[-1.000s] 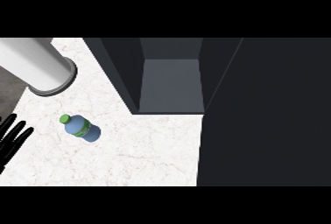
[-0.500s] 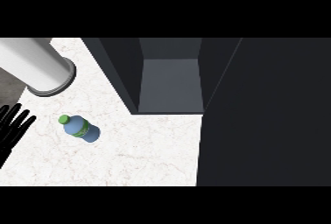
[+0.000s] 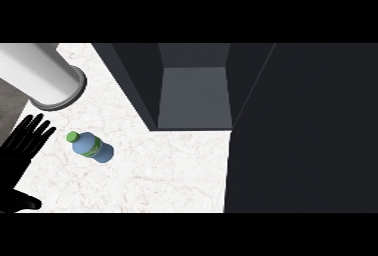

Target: Pick up the bottled water, place it into the cabinet and close the cabinet

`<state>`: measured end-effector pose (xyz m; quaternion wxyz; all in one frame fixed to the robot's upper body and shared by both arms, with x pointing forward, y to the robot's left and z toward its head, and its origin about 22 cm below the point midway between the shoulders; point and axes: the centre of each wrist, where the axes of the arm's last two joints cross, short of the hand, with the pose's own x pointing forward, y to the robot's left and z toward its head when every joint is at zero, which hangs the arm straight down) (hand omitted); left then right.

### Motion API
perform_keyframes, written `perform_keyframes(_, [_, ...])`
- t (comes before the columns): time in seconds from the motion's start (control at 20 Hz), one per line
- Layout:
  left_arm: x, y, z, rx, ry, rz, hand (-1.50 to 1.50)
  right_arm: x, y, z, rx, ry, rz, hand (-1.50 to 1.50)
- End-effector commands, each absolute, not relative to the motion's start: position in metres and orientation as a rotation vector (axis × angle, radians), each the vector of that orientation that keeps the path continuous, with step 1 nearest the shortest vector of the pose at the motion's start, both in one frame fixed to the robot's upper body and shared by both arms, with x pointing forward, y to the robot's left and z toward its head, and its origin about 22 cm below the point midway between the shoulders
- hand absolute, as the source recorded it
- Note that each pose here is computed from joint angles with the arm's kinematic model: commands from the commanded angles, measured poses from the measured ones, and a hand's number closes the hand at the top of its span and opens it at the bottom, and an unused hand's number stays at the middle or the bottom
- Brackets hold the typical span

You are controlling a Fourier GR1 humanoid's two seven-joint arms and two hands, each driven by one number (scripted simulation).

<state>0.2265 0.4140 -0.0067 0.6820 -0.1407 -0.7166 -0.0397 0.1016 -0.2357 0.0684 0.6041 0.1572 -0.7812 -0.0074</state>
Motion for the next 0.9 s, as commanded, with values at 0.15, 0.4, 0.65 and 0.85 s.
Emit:
perform_keyframes(0.15, [0.244,0.424,-0.039,-0.313,-1.533,-0.073,-1.50,0.088,-0.241,0.080,0.363,-1.826,-0.009,-1.50])
perform_keyframes(0.4, [0.263,0.418,-0.062,-0.288,-1.479,-0.039,-1.50,0.102,-0.242,0.068,0.379,-1.828,-0.018,-1.50])
perform_keyframes(0.65, [0.265,0.413,-0.084,-0.316,-1.455,0.011,-1.50,0.096,-0.224,0.073,0.409,-1.808,-0.026,-1.50])
perform_keyframes(0.85, [0.267,0.389,-0.101,-0.368,-1.417,0.017,-1.50,0.107,-0.238,0.065,0.405,-1.812,-0.025,-1.50])
